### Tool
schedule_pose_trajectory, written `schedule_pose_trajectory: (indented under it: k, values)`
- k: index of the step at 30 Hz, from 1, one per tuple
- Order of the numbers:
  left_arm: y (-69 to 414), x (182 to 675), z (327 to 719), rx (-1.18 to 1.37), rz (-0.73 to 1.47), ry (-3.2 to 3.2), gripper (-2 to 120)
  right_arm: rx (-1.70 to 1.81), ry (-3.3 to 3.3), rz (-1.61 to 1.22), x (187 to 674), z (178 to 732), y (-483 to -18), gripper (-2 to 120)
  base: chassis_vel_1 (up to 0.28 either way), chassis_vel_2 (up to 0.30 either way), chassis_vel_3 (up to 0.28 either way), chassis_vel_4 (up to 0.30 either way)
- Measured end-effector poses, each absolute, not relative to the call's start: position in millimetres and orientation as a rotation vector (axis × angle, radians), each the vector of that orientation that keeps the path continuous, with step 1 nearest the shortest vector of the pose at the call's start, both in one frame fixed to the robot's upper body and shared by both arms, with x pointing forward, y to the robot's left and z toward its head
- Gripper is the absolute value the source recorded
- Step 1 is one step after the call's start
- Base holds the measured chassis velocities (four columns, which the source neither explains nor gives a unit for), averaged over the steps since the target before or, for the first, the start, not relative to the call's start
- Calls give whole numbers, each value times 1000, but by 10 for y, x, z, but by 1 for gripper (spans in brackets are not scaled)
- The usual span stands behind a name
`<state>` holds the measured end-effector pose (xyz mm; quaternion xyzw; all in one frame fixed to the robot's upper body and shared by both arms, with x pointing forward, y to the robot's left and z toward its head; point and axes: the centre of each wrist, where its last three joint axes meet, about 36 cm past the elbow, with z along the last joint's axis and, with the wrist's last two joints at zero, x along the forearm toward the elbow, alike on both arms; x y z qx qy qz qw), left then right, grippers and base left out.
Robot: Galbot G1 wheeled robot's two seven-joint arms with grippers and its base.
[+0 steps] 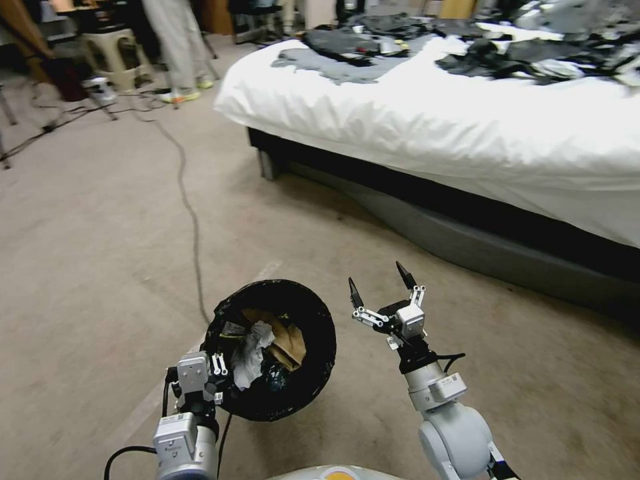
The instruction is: Pick up the trash bin, then pick up the garbage from the floor and place it into the trash bin.
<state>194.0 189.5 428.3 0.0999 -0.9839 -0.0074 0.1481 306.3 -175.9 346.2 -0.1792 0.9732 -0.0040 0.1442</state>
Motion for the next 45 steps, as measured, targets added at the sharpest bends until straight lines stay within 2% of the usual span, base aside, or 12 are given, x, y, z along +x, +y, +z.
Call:
schedule_pose_trajectory:
  k: [45]
  values:
    - [1898,1929,4321,301,-16,-2834,1,-540,2806,-27,3019,3392,-1791,100,118,110,114,120]
